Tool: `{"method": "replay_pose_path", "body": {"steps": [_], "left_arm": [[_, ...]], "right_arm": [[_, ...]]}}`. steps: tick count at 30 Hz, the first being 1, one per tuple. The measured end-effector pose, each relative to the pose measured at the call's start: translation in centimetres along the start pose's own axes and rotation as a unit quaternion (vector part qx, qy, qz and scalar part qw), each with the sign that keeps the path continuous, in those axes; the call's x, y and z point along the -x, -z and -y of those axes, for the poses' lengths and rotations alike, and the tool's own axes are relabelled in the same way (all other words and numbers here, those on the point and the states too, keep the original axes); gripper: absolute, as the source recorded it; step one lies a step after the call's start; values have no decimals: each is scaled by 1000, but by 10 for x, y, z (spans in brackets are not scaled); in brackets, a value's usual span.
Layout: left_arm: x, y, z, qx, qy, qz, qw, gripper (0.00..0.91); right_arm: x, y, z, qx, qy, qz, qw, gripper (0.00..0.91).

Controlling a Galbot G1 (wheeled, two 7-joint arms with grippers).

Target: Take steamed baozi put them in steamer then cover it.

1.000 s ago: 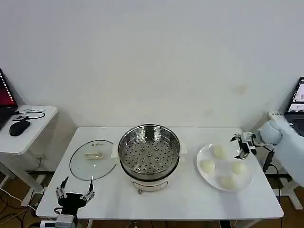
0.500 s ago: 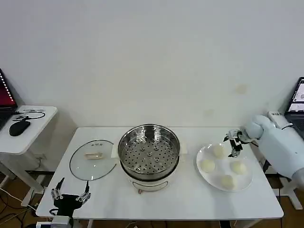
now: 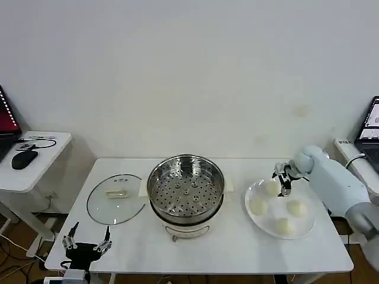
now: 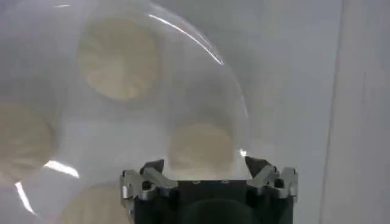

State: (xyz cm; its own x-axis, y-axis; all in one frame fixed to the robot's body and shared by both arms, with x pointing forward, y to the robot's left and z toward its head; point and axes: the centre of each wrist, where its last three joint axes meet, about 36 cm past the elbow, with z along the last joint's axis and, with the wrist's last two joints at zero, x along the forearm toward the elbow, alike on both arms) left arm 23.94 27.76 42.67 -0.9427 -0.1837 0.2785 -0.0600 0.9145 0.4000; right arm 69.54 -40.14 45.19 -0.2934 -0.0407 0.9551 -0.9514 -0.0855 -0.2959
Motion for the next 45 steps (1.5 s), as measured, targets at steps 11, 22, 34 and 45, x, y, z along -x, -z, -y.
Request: {"method": "replay_pose_path", "body": {"steps": [11,22,34,45], "left_arm": [[0,0,0,-4,0,-1,1000,907],[-2,2,1,-7,0,1,1000,907],[-2,2,-1,-4,-1,1,1000,907],[-3,-5,-6,-33,-2,-27,999,907]], "right_arm": [[5,0,-2,2,3,-10,1000,685],[0,-3,-3,2,2,-11,1000,615],[-56,0,17,-17,-35,9,999,625],[-155,58,63,-81,-116,75,987,625]]}}
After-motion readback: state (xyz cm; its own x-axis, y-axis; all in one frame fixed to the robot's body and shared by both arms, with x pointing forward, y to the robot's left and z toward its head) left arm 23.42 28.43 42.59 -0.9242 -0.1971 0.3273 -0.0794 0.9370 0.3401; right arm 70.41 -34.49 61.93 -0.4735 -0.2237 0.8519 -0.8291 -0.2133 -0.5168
